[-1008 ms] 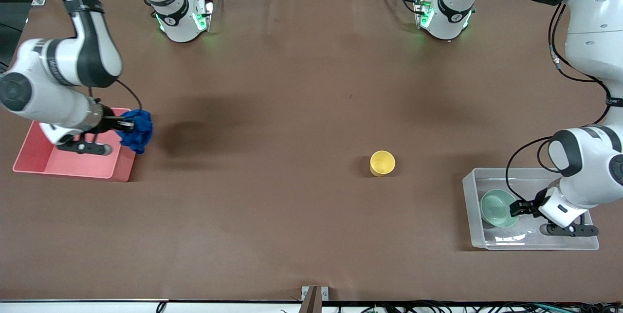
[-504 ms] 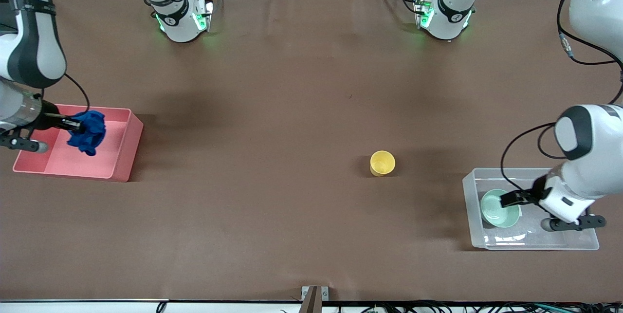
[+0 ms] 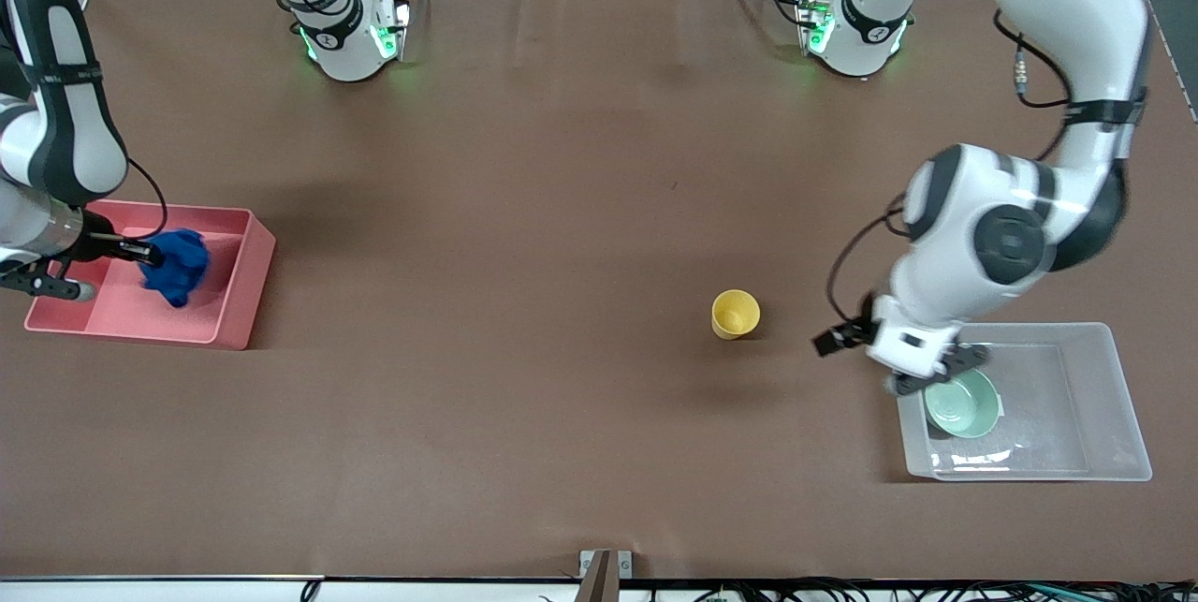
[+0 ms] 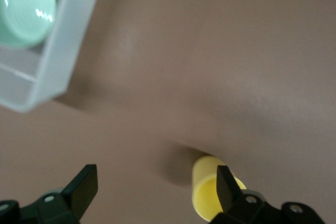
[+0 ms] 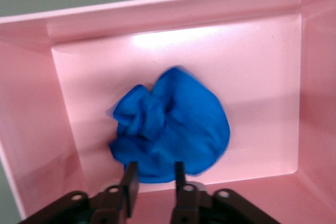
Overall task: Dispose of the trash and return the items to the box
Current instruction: 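Raise the right gripper from the bin while the left gripper reaches the cup, then grasp the yellow cup with the left gripper and lift it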
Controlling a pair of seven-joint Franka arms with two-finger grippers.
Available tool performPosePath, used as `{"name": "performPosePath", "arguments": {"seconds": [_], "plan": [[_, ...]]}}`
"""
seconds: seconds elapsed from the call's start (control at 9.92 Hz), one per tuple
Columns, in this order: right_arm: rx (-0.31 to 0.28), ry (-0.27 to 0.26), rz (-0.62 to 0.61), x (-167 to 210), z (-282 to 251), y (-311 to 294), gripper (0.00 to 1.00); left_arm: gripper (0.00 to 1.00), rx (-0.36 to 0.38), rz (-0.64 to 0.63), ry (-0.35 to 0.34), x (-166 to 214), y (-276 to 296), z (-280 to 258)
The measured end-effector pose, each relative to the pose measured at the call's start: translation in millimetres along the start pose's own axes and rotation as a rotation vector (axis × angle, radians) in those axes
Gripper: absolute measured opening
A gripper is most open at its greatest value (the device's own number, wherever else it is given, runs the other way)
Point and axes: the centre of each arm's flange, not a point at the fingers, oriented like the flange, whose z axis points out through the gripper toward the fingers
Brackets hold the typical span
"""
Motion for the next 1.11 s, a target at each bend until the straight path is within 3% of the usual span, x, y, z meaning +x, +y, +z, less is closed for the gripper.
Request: {"name": "performPosePath", "arguments": {"seconds": [0.2,0.4,0.61,0.71,0.91,1.11], "plan": [[0.0,0.004,-0.009,3,-15,-3,0.69,1.0,0.007,-0.075,0.038,-51,36,32],[-0.006,0.045,-0.04,4,-71,-20,0.99,0.99,-0.008,-0.108,0.039,-80,39,69],[-0.015,0.106,-0.089,-10,-143,-52,1.0,0.89,-0.011,-0.128,0.029,-90,31,92],[-0.017,0.124,-0.106,-22,-177,-71,1.0,0.74,-0.012,-0.129,0.025,-92,31,99],[-0.015,0.107,-0.112,-44,-238,-109,1.0,0.6,-0.019,-0.129,0.016,-92,31,114],[-0.016,0.085,-0.117,-56,-279,-137,1.0,0.3,-0.02,-0.128,0.01,-92,31,127]]}}
